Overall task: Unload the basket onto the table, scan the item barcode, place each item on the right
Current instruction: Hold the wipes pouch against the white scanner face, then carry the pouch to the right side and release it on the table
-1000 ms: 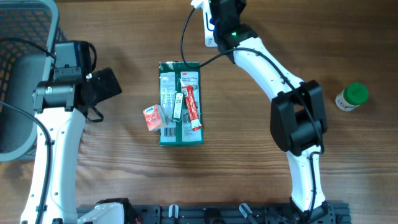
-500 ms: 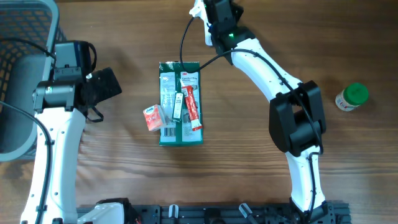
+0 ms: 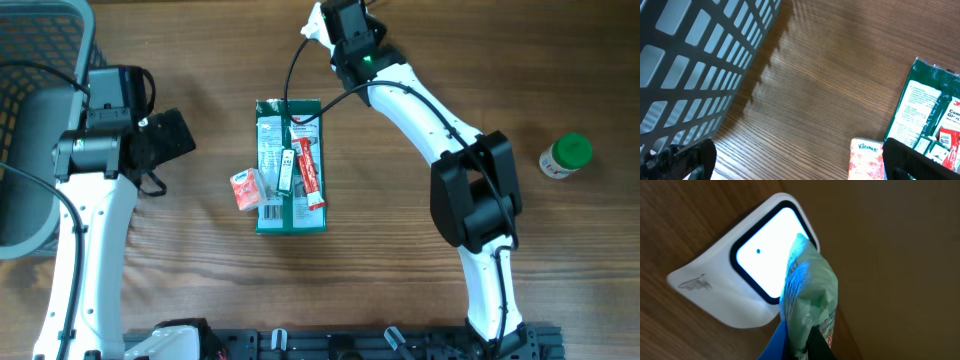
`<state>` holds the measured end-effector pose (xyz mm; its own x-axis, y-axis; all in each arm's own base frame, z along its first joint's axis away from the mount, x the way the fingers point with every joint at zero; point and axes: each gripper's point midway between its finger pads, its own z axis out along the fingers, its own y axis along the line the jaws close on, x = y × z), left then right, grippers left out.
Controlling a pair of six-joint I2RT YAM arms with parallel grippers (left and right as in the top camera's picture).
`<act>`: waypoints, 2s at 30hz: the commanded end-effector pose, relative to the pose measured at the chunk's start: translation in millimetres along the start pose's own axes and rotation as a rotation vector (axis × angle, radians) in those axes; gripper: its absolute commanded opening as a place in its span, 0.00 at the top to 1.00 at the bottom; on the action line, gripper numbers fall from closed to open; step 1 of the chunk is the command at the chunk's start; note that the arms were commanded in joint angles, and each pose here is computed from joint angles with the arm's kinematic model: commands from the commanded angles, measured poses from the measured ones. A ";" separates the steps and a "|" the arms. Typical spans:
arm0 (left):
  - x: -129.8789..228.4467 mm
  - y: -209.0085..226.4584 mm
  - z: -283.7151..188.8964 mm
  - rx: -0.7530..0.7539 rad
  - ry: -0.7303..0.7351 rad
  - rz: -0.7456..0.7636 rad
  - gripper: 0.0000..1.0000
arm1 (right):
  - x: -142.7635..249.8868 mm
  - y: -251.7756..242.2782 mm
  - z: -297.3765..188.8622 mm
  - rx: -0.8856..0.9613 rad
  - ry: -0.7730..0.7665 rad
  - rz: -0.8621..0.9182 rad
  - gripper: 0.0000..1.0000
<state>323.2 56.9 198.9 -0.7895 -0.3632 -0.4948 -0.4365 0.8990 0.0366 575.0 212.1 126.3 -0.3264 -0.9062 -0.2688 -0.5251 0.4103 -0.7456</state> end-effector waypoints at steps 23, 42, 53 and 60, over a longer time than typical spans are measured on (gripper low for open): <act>-7.7 3.6 -7.4 -0.007 -0.033 -0.019 0.00 | 31.2 -92.5 -136.2 -0.204 -0.155 0.498 0.96; -7.7 3.6 -7.4 -0.007 -0.033 -0.019 0.00 | 291.9 47.2 -96.7 -0.451 0.721 0.804 0.60; -7.7 3.6 -7.4 -0.007 -0.033 -0.020 0.00 | 223.4 34.3 -65.3 -0.550 0.445 1.258 0.17; -7.7 3.6 -7.4 -0.007 -0.033 -0.019 0.00 | 185.4 54.5 -64.9 -0.583 0.422 1.347 0.71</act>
<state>323.2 56.9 198.9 -0.7895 -0.3632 -0.4948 -0.4365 0.8990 0.0366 438.3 44.7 80.7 -0.9438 0.1502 -0.2945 0.0919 0.9749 0.2029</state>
